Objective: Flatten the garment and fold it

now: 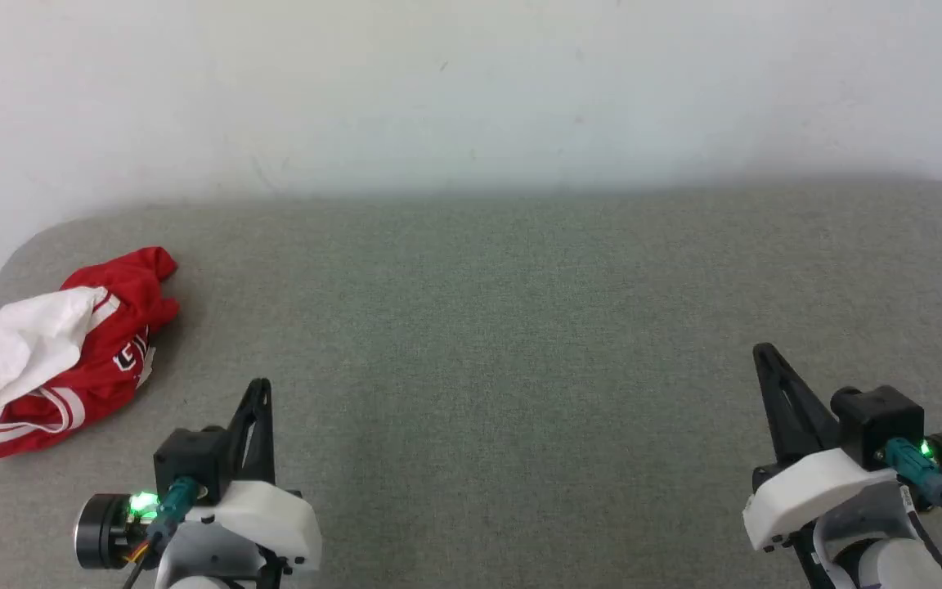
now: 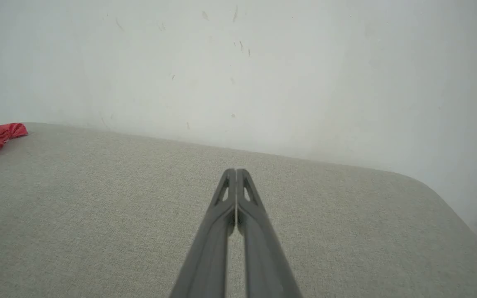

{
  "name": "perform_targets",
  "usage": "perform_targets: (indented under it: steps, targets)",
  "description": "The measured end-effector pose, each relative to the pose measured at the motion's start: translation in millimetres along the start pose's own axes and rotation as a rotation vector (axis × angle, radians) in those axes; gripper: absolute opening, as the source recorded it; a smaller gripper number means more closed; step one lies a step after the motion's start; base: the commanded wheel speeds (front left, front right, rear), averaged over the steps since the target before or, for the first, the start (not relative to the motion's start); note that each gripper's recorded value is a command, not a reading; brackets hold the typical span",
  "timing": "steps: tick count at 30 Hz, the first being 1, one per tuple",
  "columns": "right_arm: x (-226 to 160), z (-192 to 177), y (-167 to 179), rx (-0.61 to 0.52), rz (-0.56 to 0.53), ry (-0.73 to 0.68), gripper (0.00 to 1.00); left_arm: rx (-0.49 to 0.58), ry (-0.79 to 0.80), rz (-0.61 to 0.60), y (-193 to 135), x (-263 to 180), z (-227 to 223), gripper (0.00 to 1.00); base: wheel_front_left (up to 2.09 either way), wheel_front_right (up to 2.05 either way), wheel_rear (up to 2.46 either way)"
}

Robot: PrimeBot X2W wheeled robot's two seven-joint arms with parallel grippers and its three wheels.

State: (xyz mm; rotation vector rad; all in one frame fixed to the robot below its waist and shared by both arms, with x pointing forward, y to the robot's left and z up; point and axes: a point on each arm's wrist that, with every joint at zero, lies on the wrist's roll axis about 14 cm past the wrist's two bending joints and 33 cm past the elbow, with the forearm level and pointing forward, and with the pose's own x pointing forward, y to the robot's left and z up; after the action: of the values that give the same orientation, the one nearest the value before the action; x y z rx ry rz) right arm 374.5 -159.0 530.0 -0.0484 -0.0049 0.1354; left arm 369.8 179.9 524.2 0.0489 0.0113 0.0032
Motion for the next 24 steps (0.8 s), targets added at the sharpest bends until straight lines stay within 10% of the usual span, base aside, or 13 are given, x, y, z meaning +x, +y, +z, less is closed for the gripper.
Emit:
perform_targets:
  steps: [23,24]
  targets:
    - [0.0,0.0,0.0,0.0,0.0,0.0,0.0,0.0,0.0,0.0,0.0,0.0,0.0,0.0,0.0,0.0,0.0]
    - [0.1,-0.1,0.0,0.0,0.0,0.0,1.0,0.0,0.0,0.0,0.1,0.0,0.0,1.0,0.0,0.0,0.0]
